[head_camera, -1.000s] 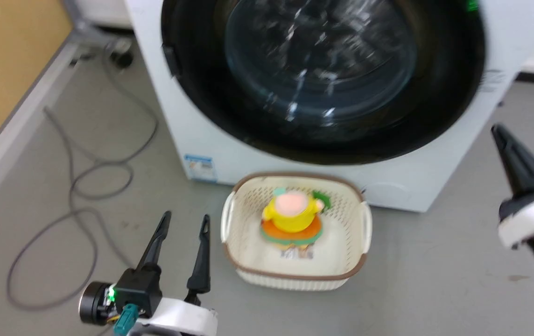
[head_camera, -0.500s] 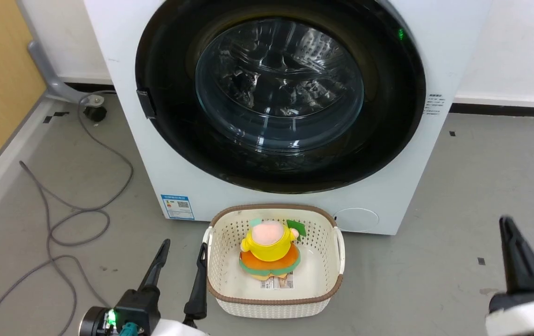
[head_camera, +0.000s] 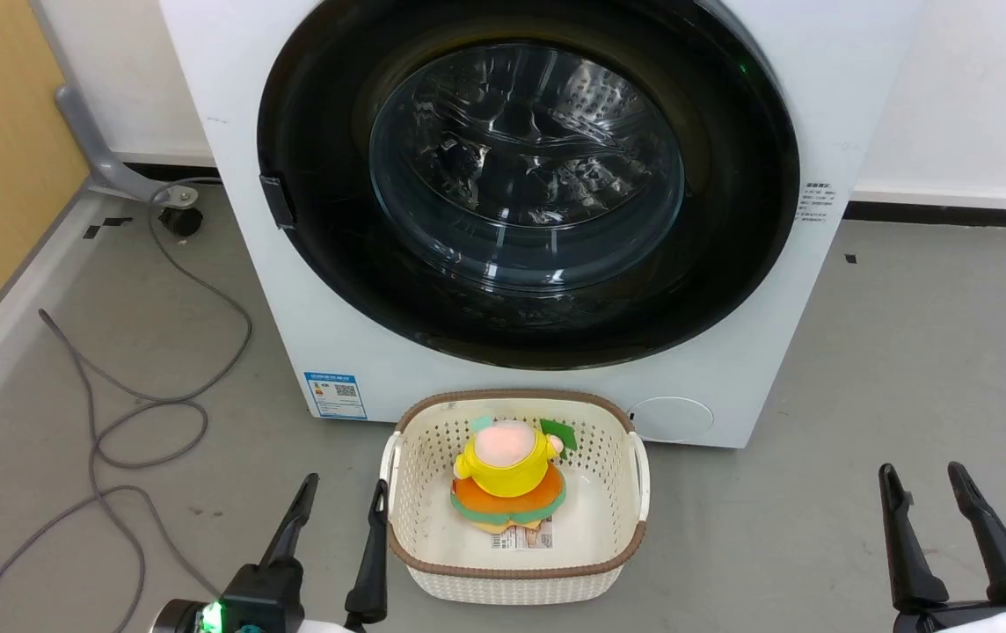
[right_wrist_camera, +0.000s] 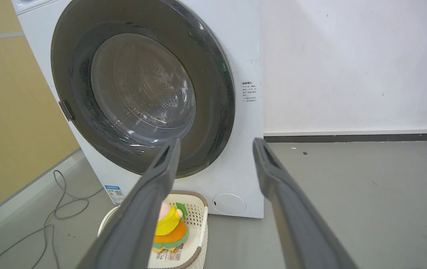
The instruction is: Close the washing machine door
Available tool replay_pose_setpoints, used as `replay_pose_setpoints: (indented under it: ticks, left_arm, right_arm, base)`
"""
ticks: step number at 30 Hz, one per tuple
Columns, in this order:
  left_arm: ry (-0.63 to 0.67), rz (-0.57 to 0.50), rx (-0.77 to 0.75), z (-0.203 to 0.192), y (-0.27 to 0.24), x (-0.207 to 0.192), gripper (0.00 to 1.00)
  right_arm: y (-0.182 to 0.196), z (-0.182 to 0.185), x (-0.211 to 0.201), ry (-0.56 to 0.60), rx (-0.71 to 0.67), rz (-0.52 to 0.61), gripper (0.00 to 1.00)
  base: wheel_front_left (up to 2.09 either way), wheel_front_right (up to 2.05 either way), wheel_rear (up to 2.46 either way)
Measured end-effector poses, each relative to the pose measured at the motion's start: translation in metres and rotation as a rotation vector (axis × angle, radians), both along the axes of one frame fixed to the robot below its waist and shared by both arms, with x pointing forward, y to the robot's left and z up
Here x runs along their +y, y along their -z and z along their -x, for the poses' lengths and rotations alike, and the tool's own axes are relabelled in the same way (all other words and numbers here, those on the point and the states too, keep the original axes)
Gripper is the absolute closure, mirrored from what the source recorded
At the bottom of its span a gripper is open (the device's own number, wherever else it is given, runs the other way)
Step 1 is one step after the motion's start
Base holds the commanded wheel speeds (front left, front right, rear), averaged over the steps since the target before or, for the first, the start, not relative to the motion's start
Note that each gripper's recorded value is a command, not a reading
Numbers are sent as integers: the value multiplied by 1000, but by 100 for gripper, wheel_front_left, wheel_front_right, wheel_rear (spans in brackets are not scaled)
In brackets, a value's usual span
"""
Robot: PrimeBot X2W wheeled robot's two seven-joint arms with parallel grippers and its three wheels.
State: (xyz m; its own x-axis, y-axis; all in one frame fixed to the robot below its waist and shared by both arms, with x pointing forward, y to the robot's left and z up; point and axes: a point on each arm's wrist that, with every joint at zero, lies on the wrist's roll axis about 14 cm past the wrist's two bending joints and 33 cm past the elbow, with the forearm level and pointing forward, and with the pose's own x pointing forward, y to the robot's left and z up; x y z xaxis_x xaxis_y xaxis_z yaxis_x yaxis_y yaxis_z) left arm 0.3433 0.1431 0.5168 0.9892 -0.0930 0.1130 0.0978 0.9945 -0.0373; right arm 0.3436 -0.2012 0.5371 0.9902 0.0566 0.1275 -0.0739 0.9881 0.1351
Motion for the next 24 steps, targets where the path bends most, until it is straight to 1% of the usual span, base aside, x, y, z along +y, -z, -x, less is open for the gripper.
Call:
replay_pose_setpoints:
  ticks: [8, 9, 24]
  left_arm:
    - [-23, -4, -2, -1, -1, 5, 0]
    - [-32, -4, -4, -1, -1, 7, 100]
    - [-33, -7, 17, -2, 2, 9, 100]
  right_arm:
    - [2, -1, 4, -12, 2, 1, 0]
    - [1, -1, 4, -15, 0, -1, 100]
    - [4, -2, 5, -17, 16, 12, 100]
  base:
    - [0, 0, 0]
    - [0, 0, 0]
    - [0, 0, 0]
